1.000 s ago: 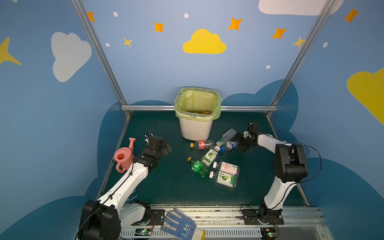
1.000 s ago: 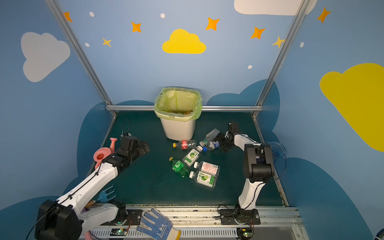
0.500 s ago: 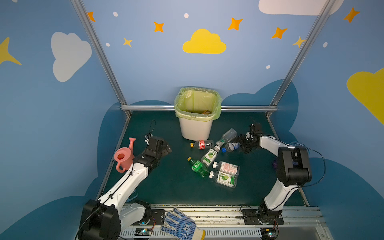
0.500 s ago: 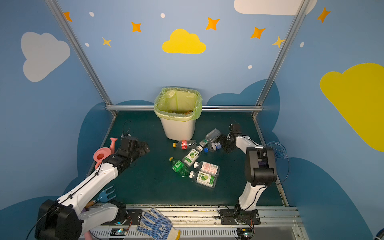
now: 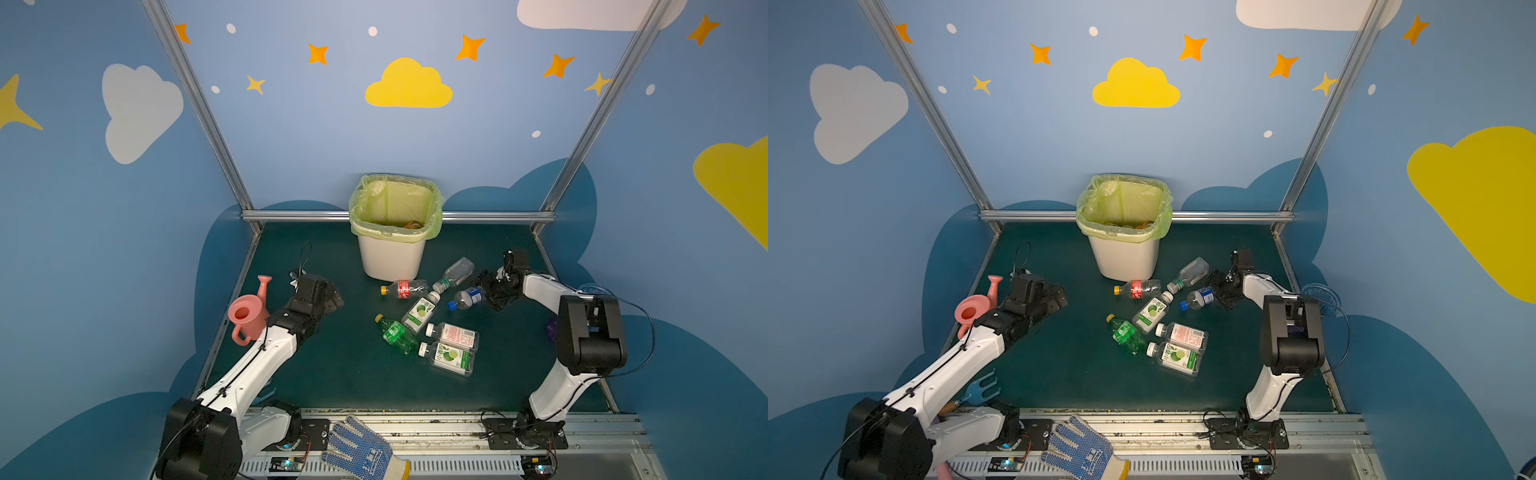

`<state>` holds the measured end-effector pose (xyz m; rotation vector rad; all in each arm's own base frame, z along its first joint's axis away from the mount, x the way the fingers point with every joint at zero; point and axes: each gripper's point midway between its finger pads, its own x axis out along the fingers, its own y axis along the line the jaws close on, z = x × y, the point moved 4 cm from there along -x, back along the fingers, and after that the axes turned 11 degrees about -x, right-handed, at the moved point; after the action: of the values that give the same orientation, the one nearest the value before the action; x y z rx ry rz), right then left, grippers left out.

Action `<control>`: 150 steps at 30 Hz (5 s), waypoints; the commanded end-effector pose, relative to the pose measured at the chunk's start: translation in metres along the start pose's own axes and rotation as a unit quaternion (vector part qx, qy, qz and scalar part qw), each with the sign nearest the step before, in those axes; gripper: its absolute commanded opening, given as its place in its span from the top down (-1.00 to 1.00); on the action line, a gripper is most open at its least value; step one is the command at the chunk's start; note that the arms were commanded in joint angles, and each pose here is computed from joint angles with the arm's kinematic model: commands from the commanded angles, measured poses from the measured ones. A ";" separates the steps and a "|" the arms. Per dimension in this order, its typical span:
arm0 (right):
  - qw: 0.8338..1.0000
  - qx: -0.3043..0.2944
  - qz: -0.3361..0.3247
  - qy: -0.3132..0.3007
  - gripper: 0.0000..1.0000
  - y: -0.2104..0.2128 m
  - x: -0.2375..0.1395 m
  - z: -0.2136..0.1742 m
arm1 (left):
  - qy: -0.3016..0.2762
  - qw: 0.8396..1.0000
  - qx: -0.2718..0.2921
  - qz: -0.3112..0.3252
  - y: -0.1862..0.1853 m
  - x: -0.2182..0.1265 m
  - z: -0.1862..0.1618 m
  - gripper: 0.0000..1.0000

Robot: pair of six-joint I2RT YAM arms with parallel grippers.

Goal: Throw the plastic bottles in the bin
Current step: 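Lift the blue-label bottle with the right gripper and release it over the bin, then swing the right gripper back down to the clear square bottle beside the bin, then close the right gripper on the clear square bottle and lift, then carry the clear square bottle with the right gripper and release it over the bin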

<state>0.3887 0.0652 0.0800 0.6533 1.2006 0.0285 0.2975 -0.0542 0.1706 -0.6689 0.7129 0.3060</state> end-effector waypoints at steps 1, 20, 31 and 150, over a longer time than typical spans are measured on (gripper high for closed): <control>1.000 -0.003 -0.002 0.006 -0.61 0.004 0.007 0.003 | 0.002 1.000 -0.003 0.012 0.007 0.002 -0.002 -1.00; 0.984 -0.085 0.094 -0.128 0.11 0.055 -0.113 0.053 | 0.010 0.999 -0.019 0.031 0.021 0.013 -0.007 -1.00; 0.841 -0.212 0.183 -0.464 -0.03 0.165 -0.410 0.093 | 0.049 0.996 -0.054 0.052 0.037 0.040 -0.015 -1.00; 0.862 -0.361 0.281 -0.217 -0.28 0.336 -0.218 0.056 | 0.084 0.991 -0.039 0.099 0.045 0.059 -0.040 -1.00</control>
<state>0.4374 0.1646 0.5339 0.3754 0.1075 0.5975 0.2932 -0.0419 0.0789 -0.6898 0.9565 0.4822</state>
